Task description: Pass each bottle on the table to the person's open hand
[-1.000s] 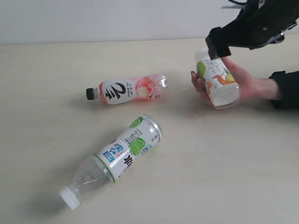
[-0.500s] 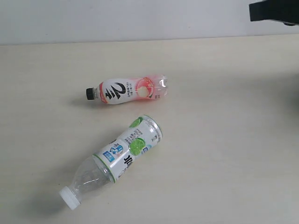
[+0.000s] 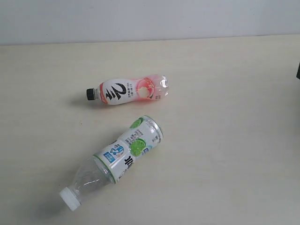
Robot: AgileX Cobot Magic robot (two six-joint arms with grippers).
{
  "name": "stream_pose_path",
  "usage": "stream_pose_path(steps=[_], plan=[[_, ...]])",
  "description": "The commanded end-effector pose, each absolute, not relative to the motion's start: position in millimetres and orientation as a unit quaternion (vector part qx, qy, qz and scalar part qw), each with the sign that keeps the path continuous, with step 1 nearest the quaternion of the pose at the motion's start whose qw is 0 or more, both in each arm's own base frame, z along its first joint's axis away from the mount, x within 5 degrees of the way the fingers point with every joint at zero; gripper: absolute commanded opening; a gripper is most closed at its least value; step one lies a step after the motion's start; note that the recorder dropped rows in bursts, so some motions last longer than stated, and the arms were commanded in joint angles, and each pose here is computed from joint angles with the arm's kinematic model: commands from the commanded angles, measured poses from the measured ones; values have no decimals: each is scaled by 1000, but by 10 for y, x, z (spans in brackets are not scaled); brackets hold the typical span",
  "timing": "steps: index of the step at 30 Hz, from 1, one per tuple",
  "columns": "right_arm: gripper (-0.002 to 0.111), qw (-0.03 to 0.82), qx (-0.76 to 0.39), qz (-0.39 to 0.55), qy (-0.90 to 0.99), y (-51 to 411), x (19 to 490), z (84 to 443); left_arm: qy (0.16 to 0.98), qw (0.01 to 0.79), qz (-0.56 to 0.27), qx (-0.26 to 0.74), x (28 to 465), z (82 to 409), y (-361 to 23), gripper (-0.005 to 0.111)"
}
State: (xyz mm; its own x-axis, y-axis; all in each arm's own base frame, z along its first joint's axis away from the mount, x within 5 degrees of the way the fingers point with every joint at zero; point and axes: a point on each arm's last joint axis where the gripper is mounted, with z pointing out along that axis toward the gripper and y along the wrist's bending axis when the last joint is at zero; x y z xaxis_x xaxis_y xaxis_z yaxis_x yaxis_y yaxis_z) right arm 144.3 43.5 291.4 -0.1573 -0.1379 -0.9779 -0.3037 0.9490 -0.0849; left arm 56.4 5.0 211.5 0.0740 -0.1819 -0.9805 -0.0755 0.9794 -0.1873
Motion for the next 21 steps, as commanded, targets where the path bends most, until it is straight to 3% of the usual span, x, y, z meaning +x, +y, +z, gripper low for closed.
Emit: stream_pose_path(steps=[1, 11, 21], plan=[[0, 641, -162, 51, 748, 428, 1426, 2924, 676, 729, -38, -97, 560, 2114, 51, 1], [0, 658, -160, 52, 734, 452, 1498, 2939, 676, 729, -38, -97, 560, 2114, 51, 1], [0, 726, -146, 56, 670, 313, 1042, 3231, 676, 729, -38, -97, 560, 2114, 51, 1]])
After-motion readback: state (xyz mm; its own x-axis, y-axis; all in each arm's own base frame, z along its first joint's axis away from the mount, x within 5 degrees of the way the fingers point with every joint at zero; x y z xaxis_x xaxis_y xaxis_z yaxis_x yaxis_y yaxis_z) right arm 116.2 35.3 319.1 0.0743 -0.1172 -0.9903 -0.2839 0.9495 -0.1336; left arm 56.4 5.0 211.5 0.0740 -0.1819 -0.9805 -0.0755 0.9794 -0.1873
